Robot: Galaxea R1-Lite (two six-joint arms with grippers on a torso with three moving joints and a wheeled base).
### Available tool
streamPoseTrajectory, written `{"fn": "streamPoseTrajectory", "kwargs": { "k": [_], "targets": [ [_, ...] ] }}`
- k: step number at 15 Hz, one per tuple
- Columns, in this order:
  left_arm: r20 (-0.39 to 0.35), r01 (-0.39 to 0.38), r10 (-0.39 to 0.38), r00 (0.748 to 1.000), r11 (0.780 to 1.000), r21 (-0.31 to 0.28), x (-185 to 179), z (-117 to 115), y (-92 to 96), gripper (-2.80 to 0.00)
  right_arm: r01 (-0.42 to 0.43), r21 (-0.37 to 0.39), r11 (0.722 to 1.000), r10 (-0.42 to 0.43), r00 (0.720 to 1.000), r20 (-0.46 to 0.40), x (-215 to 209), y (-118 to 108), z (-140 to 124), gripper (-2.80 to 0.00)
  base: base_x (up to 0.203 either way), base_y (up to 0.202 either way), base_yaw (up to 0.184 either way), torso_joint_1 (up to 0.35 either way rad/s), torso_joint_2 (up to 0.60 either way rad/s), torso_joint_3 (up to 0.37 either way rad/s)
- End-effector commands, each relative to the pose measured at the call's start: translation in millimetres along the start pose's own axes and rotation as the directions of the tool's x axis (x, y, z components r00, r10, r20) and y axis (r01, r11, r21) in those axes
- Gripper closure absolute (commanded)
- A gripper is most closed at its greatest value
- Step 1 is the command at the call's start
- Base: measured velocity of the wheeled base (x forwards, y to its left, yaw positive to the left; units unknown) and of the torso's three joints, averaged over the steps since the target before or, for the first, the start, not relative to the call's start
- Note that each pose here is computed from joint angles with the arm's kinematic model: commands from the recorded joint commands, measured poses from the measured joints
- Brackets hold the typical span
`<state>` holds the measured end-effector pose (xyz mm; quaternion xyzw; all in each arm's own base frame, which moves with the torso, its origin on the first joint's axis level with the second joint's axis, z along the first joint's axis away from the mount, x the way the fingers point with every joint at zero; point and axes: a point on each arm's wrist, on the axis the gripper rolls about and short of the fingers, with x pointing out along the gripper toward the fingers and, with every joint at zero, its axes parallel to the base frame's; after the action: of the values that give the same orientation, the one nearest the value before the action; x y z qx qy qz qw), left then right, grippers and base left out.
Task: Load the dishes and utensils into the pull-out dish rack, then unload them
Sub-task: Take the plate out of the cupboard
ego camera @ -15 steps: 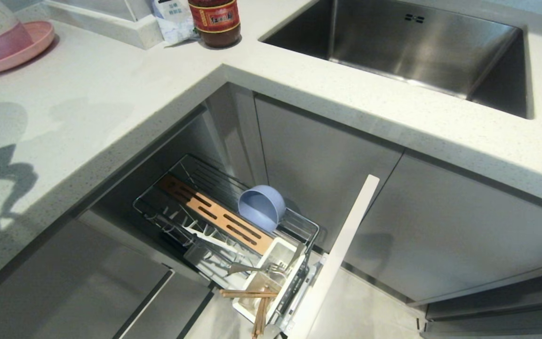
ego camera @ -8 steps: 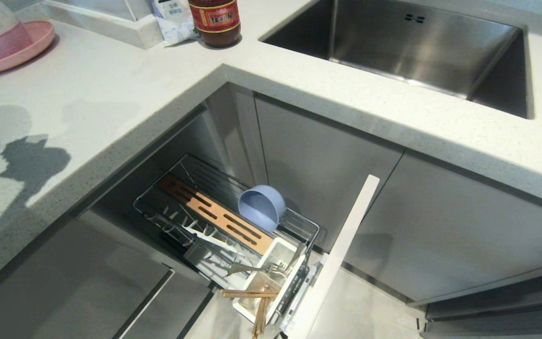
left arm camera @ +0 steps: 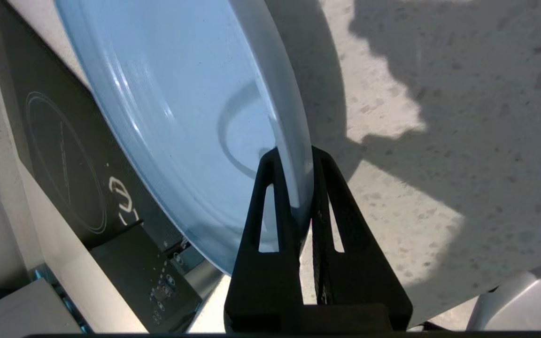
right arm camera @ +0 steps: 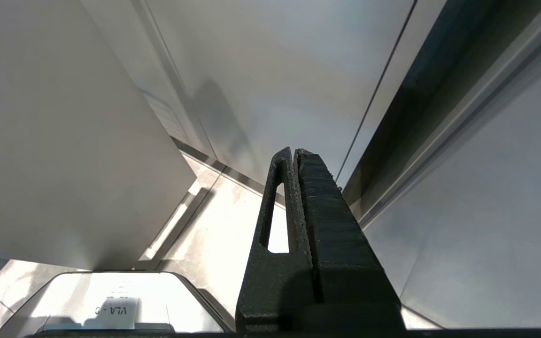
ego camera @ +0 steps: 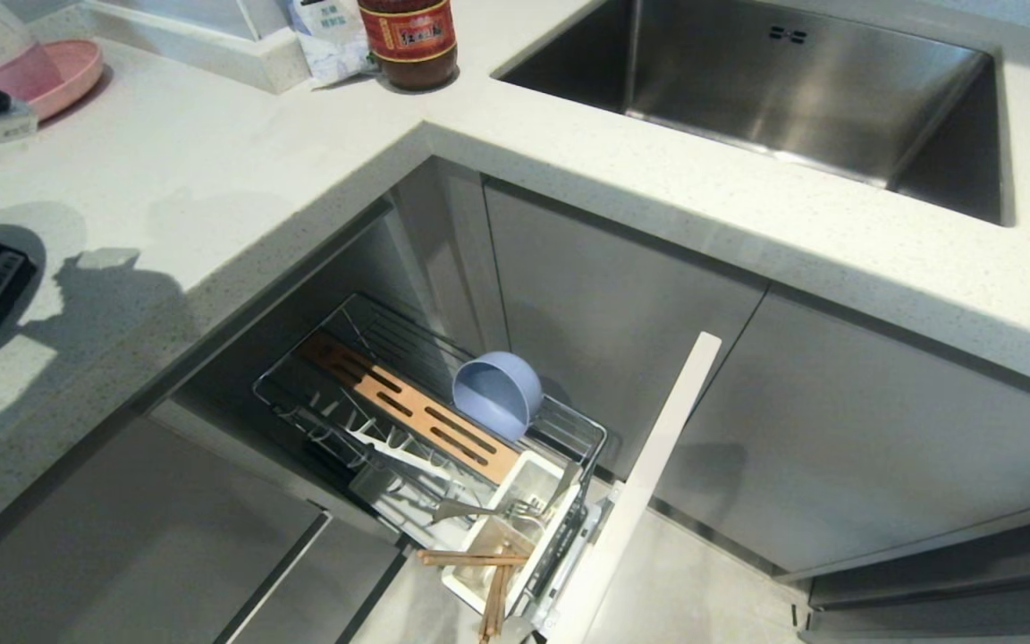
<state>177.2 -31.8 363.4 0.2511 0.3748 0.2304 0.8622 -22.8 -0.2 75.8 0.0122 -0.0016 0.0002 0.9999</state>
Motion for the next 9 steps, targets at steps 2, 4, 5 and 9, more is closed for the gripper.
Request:
{"fn": "streamPoseTrajectory", "kwargs": {
  "k": [2,4,5,9],
  "targets": [
    [-0.003,0.019,-0.019,1.000,0.999,0.046,3.5,6.5,-13.8,0.00,0.000,0.000,1.000,0.000,1.000,0.003,-0.2,0.0,-0.5,0.00,0.000,0.000,0.000,0.000,0.00,0.000],
    [-0.007,0.022,-0.022,1.000,0.998,0.053,5.2,8.1,-17.1,0.00,0.000,0.000,1.000,0.000,1.000,0.002,-0.1,0.0,-0.5,0.00,0.000,0.000,0.000,0.000,0.00,0.000],
    [-0.008,0.023,-0.023,1.000,0.998,0.055,5.6,8.5,-17.9,0.00,-0.001,0.000,1.000,0.001,1.000,0.002,-0.1,0.0,-0.5,0.00,0.000,0.000,0.000,0.000,0.00,0.000],
    [-0.004,0.024,-0.024,1.000,0.998,0.051,5.4,9.1,-18.4,-2.80,0.000,0.000,1.000,0.000,1.000,0.002,-0.1,0.0,-0.5,0.00,0.000,0.000,0.000,0.000,0.00,0.000]
  ]
}}
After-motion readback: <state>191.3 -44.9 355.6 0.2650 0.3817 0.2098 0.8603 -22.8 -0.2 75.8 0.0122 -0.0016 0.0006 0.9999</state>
